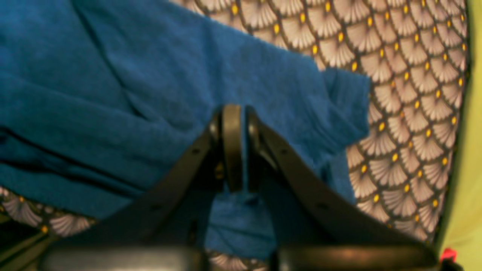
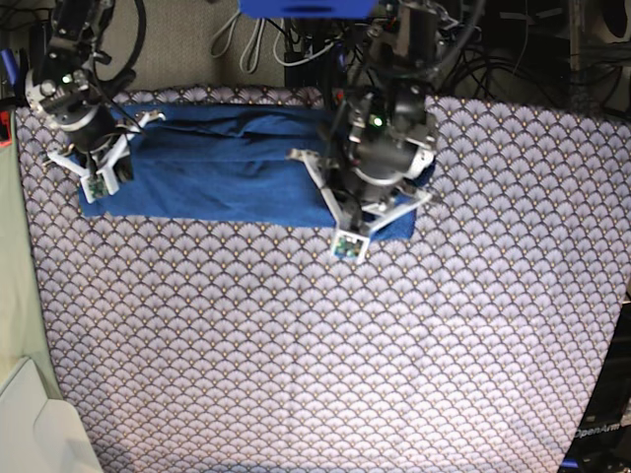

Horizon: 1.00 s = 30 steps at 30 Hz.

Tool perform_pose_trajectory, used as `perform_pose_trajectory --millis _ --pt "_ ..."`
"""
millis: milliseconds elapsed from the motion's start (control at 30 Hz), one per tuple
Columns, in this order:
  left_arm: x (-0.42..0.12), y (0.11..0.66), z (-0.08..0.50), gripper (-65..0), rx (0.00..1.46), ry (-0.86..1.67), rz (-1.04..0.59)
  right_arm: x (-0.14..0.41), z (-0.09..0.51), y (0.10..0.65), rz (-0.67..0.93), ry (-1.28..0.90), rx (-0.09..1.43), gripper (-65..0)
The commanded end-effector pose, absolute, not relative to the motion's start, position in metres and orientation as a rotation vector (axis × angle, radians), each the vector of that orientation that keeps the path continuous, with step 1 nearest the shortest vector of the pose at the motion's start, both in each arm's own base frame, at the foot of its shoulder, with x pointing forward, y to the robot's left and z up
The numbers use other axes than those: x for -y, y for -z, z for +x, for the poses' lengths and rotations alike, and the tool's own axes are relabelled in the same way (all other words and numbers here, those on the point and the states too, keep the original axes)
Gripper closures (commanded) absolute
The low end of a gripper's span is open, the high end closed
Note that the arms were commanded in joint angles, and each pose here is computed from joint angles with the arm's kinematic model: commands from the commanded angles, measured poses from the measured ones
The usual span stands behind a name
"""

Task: Fold the T-shirt properly
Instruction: 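Fold the shirt end toward the right gripper with the left gripper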

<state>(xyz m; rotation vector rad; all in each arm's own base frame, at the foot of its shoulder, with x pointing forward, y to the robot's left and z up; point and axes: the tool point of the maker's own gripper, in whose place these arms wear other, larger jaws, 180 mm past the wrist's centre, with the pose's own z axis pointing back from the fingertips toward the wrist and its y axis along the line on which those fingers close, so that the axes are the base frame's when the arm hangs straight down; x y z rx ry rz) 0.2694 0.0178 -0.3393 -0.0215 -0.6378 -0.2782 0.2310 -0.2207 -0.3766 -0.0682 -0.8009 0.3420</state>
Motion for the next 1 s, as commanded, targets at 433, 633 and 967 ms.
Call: perform_pose_trajectory --millis 433,633,967 --pt "0.002 0.338 0.26 -0.3 0.614 -0.138 -0.228 0.221 0.243 0.362 -0.076 -0.352 0.854 -2.4" --pt "0.006 0.34 0.258 -0.2 0.586 -0.372 -0.327 0.222 0.243 0.362 -0.078 -0.354 0.853 -2.4" --pt "0.038 0.361 0.248 -0.2 0.434 -0.477 -0.489 0.222 0.243 0.362 -0.078 -0.354 0.853 -2.5"
